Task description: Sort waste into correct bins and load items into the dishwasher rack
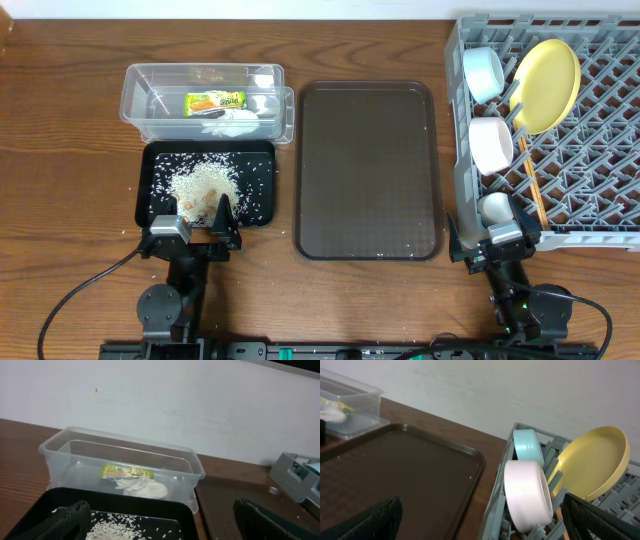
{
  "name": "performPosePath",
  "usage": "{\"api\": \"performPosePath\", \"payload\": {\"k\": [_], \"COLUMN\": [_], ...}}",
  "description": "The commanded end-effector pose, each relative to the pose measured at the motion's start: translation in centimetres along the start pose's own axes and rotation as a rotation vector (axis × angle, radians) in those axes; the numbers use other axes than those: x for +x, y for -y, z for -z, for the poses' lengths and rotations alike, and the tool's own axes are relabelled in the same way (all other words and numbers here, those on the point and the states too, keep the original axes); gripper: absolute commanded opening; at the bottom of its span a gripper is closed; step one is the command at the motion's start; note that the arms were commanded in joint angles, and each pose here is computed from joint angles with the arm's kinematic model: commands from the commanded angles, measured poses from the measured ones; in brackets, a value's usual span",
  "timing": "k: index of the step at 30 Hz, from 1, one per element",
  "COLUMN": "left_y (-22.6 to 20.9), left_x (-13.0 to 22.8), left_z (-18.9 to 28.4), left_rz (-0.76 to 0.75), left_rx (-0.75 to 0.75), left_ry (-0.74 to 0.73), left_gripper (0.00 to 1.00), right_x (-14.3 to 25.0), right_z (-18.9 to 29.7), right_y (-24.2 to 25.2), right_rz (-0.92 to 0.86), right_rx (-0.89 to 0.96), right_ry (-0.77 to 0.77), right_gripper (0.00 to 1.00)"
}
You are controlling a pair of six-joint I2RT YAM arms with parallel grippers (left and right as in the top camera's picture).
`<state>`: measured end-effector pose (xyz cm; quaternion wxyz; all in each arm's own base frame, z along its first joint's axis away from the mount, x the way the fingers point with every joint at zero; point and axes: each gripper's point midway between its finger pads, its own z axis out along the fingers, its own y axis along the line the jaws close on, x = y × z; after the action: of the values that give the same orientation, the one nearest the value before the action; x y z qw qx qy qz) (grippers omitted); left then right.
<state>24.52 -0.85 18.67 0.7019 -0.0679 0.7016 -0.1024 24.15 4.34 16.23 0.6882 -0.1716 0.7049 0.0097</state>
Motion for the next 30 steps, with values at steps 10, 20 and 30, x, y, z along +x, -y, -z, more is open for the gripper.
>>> {"api": "performPosePath", "payload": {"k": [10,20,30], "left_y": [-1.9,-1.8,-1.8], "left_x": [4.7,4.6,4.6], "left_z": [0.2,0.2,0.2], "left_rz": [-0.019,-0.019,-0.019], "left_rx": [-0.075,-0.074,-0.074], "left_ry": [-0.147,-0.145,-0.145], "left_gripper": [0.93,0.93,0.93], "right_x": [0.1,0.1,0.1], "right_z": [0.0,0.0,0.0], "right_y": [-0.2,-0.2,-0.2], "right_rz": [-0.014,-0.014,-0.014], "right_rx": [-0.008,-0.008,-0.008], "right_ry": [-0.004,-0.004,-0.004], "right_gripper": [0.99,0.99,0.99]}}
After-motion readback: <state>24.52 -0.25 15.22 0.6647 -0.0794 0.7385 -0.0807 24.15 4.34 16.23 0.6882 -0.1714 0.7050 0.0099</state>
